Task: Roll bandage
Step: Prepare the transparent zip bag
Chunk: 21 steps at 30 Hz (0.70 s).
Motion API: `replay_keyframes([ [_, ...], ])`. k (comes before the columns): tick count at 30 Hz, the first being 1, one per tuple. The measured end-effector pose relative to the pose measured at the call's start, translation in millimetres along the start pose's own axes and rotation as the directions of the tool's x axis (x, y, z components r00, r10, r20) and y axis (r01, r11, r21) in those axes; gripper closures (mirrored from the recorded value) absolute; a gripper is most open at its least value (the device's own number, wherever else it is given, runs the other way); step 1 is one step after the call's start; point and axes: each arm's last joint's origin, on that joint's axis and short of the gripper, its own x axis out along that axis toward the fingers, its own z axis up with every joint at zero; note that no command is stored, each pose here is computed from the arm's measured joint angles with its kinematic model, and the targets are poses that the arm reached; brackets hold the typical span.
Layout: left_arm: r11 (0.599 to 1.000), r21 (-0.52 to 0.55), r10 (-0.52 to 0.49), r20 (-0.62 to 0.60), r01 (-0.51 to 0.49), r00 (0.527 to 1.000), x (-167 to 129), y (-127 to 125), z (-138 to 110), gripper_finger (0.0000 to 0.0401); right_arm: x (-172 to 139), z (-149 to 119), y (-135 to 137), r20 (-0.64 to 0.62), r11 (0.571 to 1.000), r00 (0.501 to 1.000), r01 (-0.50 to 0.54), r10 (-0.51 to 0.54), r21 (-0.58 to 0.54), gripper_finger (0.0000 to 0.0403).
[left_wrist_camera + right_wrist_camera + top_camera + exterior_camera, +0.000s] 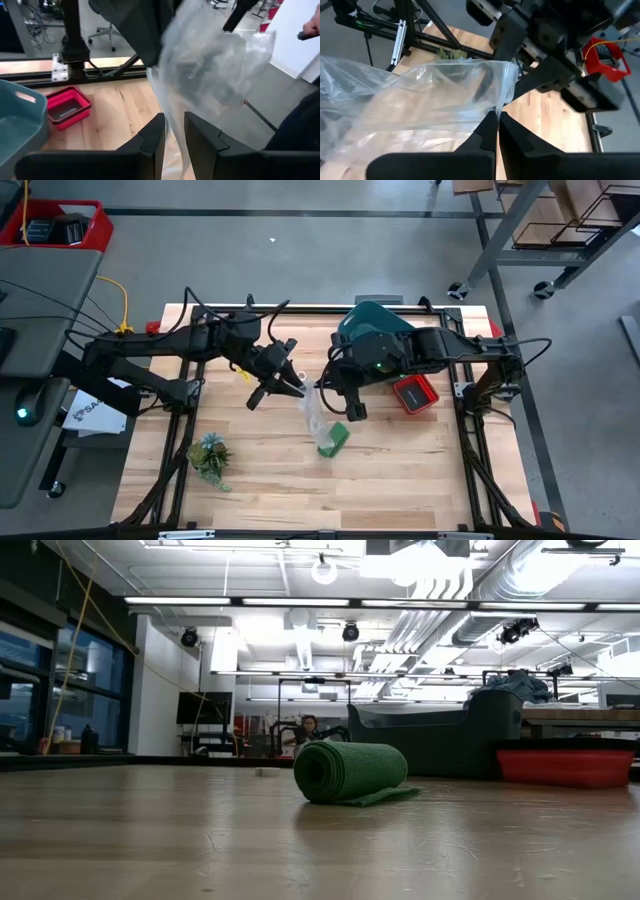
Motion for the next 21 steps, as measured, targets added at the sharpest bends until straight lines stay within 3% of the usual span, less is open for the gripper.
replay_keyframes([
  [13,0.998,0.061,0.011,0.007,-0.011,1.000,-0.9,1.9,0.6,0.0262,0.0,0.9,0.4,0.012,1.000,1.000,-0.017,0.017,0.007,0.0403],
  [21,0.989,0.140,-0.044,0.005,0.042,0.999,1.1,-2.7,0.6,0.0269,0.0,2.0,-0.9,0.026,1.000,1.000,-0.014,0.014,0.007,0.0403],
])
